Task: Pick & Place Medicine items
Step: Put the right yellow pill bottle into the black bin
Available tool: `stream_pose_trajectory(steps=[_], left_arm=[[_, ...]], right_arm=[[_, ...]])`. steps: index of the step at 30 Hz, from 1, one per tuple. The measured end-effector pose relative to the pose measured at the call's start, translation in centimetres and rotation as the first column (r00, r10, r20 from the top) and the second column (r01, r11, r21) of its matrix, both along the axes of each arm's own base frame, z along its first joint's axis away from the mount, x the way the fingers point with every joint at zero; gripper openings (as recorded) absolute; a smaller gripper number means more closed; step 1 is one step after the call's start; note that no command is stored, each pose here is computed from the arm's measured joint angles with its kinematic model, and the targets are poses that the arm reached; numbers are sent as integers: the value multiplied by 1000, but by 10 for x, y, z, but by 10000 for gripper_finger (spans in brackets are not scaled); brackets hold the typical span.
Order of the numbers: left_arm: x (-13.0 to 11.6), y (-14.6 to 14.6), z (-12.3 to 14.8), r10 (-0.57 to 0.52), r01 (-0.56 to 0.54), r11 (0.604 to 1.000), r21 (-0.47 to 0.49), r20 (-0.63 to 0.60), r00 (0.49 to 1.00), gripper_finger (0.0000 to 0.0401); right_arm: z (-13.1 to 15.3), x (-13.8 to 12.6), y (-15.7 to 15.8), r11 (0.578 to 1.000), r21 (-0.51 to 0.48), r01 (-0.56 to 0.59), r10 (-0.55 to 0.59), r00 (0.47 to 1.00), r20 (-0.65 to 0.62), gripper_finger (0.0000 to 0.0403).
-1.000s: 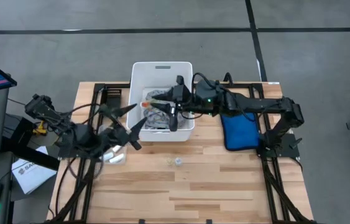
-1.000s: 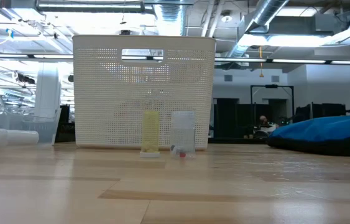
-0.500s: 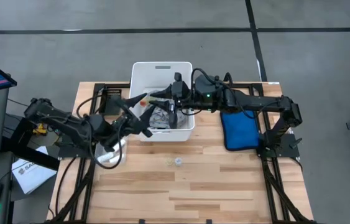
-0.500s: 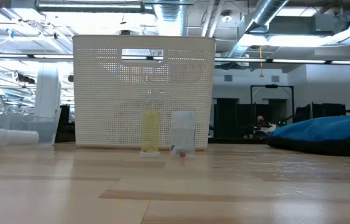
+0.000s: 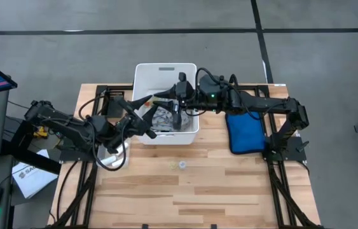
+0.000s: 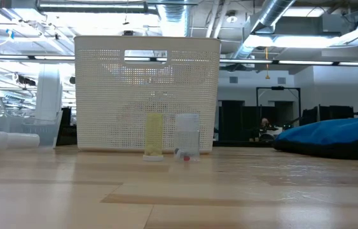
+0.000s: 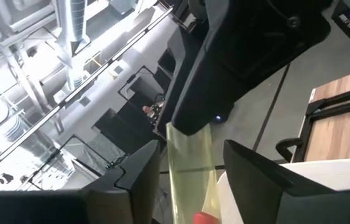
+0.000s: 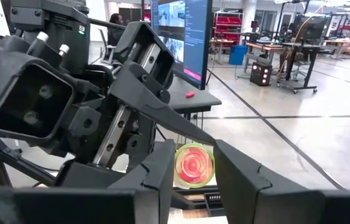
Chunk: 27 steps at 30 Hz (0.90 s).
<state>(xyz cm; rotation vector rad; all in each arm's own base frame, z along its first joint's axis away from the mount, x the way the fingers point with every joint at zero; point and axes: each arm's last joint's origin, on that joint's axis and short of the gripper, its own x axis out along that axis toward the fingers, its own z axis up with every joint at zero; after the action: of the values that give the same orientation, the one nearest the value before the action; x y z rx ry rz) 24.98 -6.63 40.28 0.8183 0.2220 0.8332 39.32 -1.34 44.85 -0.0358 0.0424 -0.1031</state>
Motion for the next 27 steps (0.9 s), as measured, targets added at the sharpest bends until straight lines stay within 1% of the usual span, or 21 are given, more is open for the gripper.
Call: stream_pose_trajectory(steps=[7, 12, 27], left_arm=[[-1, 1, 3, 3, -3, 1000, -15, 36, 999, 142], [0, 3, 3, 11, -10, 1000, -16, 40, 999, 129], [0, 3, 3, 10, -10, 1000, -17, 41, 999, 102]], right_arm=[[0, 0, 0, 1000, 0, 0, 0, 1000, 1, 98], [0, 0, 0, 1000, 1, 1, -1, 1000, 1, 98], [1, 0, 0, 1000, 8, 1, -1, 1000, 9, 98]])
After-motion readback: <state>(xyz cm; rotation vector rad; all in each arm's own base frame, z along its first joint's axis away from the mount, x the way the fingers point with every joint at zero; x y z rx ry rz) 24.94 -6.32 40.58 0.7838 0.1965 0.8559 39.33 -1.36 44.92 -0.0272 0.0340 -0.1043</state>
